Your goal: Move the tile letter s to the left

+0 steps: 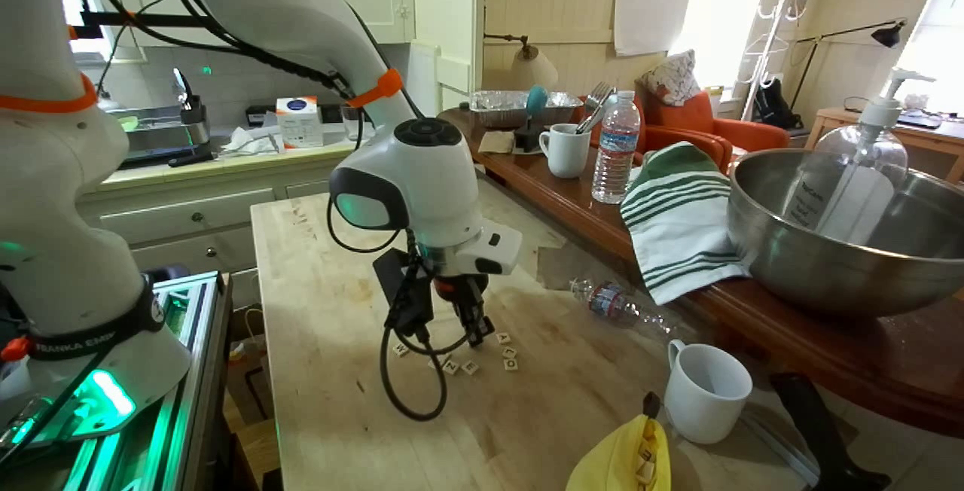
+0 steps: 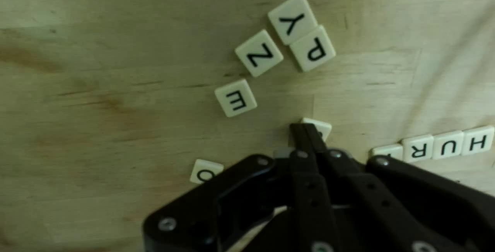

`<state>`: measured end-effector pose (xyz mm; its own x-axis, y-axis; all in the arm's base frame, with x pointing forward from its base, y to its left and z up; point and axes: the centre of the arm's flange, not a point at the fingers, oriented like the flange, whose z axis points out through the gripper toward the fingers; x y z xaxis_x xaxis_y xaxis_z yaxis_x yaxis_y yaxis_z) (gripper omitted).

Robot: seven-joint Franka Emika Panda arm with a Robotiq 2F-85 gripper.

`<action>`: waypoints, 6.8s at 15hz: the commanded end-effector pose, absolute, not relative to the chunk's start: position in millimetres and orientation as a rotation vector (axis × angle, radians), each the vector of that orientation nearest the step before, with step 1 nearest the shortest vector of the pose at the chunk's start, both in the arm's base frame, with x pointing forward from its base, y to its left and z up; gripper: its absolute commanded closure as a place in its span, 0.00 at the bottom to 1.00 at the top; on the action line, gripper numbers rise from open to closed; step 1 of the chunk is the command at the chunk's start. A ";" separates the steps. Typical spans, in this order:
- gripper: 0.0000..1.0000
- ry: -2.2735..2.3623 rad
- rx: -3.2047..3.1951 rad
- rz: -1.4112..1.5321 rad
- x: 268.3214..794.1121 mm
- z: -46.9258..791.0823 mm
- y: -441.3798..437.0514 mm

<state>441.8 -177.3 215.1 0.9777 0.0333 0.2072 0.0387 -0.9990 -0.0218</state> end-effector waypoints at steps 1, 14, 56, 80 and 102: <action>1.00 0.136 -3.104 -0.264 446.2 201.5 -164.3; 1.00 0.662 -3.052 -0.200 467.2 201.1 -140.2; 1.00 1.321 -2.771 -0.085 479.7 201.7 -125.4; 1.00 1.139 -2.768 -0.158 481.9 231.2 -117.4; 0.00 -0.277 -3.015 -0.043 439.4 268.7 -93.4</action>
